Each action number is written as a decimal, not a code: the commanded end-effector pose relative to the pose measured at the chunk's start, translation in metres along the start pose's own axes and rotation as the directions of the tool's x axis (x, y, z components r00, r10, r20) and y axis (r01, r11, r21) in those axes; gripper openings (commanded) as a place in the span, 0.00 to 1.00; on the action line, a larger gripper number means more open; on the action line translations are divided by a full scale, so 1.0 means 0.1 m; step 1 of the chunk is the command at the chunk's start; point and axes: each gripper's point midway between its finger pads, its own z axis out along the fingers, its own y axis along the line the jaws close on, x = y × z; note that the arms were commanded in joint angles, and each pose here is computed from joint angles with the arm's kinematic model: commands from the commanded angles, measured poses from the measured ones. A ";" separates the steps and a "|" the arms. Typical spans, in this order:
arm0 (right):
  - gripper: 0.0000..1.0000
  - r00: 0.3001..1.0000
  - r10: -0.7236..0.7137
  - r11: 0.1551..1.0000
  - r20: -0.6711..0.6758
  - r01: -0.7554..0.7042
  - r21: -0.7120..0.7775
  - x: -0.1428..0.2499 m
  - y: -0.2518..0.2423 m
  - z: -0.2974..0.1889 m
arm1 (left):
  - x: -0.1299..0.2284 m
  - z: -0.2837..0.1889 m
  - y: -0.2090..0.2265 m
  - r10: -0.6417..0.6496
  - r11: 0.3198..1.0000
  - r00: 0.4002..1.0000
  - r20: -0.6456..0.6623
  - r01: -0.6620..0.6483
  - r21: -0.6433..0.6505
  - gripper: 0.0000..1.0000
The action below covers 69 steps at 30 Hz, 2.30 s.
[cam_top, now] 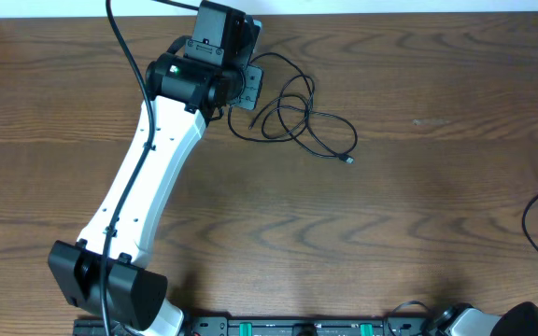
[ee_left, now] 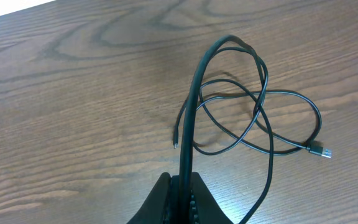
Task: Untangle cables
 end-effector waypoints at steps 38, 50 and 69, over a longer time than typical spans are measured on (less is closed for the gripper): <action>0.80 0.658 0.358 0.925 -0.663 -0.153 0.348 3.12 -0.45 1.12 | 0.04 0.01 0.00 0.001 1.000 1.000 -0.012 -0.001 0.004 0.08; 0.84 0.905 -0.182 0.948 -0.385 0.058 -0.313 2.08 1.45 0.37 | 0.00 0.01 0.00 0.001 1.000 1.000 0.003 -0.001 0.004 0.11; 0.92 0.589 -0.807 0.346 -0.050 0.402 -0.848 3.76 3.37 -1.62 | 0.10 0.28 -0.03 -0.022 1.000 1.000 -0.016 0.023 0.020 0.13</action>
